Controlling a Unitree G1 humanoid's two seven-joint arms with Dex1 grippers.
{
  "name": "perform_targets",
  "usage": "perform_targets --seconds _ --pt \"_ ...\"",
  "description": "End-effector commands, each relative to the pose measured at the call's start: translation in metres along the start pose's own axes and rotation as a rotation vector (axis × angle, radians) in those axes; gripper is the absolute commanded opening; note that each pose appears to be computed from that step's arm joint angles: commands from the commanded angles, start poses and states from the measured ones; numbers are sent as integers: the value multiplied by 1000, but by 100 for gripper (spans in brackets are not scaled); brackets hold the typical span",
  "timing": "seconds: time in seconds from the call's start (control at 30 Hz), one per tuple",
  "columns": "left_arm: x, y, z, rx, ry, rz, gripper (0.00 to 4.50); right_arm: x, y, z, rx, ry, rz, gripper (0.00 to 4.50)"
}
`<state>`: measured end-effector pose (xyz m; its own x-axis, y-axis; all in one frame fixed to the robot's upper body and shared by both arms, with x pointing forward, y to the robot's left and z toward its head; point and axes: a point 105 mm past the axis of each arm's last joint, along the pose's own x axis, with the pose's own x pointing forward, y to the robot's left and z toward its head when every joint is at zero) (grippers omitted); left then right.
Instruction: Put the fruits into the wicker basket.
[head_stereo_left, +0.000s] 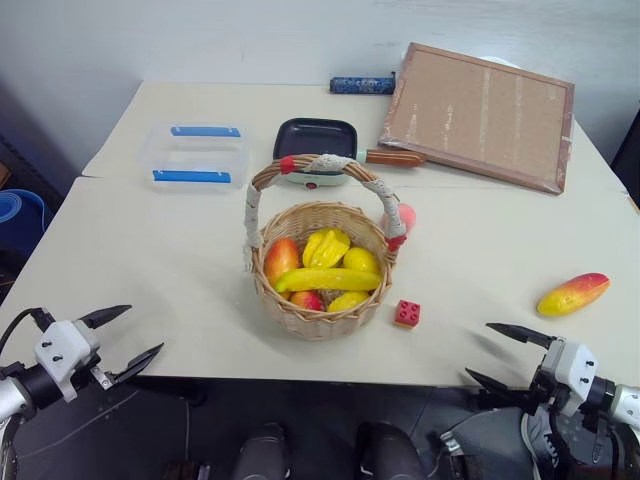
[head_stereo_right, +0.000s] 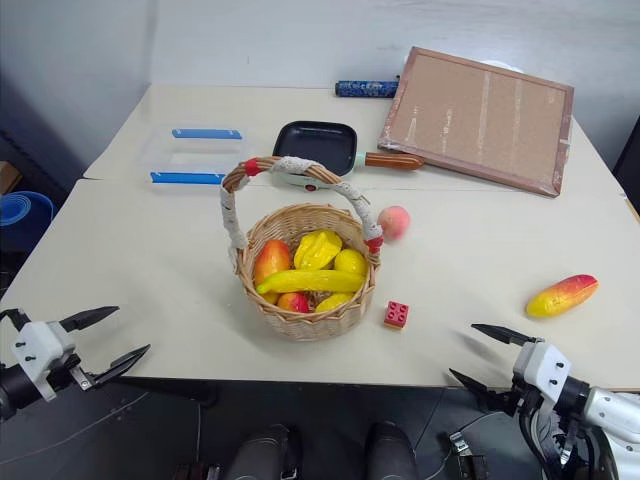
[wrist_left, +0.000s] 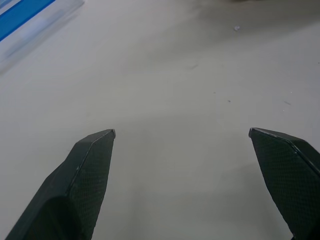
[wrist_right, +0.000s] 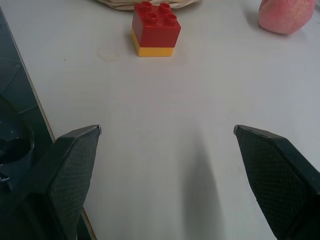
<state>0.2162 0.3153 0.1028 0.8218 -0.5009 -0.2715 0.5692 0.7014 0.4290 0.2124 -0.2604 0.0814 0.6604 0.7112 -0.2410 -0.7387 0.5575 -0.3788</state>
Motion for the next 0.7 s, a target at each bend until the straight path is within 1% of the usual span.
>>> perform_targets --seconds 0.03,0.23,0.4,0.7 --pt "-4 -4 6 21 -2 -49 450 2 -1 9 -11 -30 13 444" --pt "-5 5 13 -10 -37 -26 450 3 0 10 7 -31 23 444" --pt "-3 1 15 -38 -36 -82 450 3 -2 10 8 -29 20 444" --pt "-1 -2 20 -81 -58 -120 450 3 -5 10 13 -30 17 444"
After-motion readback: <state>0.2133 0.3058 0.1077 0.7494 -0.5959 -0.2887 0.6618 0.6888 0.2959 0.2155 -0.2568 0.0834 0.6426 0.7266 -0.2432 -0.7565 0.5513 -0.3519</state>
